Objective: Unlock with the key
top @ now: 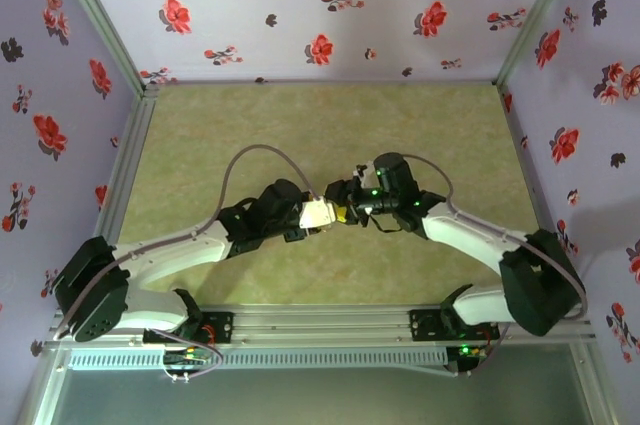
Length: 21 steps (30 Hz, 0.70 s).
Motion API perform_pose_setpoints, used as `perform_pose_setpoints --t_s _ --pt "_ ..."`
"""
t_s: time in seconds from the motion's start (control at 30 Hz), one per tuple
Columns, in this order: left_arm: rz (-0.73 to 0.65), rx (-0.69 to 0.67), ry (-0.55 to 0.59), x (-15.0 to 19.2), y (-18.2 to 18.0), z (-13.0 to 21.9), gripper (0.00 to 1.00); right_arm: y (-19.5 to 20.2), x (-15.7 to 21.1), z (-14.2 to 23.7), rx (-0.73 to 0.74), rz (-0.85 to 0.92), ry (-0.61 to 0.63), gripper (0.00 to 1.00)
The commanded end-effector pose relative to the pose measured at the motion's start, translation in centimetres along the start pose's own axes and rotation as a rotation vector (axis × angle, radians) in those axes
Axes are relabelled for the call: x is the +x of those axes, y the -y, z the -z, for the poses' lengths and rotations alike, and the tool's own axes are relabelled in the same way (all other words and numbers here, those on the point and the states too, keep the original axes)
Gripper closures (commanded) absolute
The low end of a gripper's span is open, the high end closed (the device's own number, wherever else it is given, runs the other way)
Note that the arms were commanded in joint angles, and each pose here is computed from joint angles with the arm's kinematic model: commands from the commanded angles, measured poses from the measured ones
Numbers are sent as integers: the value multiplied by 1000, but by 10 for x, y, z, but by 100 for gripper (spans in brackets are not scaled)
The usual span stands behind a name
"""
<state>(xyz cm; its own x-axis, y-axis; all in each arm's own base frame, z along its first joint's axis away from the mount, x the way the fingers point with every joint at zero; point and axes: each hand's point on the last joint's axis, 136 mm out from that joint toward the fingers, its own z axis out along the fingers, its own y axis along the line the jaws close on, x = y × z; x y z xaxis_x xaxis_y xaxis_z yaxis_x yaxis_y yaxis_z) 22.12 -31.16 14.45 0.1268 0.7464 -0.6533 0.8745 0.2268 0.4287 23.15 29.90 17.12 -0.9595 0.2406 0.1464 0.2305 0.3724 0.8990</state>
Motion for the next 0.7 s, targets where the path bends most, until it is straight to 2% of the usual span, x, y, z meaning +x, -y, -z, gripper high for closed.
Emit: perform_pose_setpoints --t_s 0.0,0.17,0.33,0.67 --pt "75 133 278 -74 0 34 100 11 -16 21 112 81 96 51" --pt "93 190 272 -74 2 35 100 14 -10 31 123 153 86 46" --pt "83 225 258 -78 3 32 100 10 -1 34 92 202 60 45" --pt "66 265 224 -78 7 24 100 6 10 55 78 262 99 43"
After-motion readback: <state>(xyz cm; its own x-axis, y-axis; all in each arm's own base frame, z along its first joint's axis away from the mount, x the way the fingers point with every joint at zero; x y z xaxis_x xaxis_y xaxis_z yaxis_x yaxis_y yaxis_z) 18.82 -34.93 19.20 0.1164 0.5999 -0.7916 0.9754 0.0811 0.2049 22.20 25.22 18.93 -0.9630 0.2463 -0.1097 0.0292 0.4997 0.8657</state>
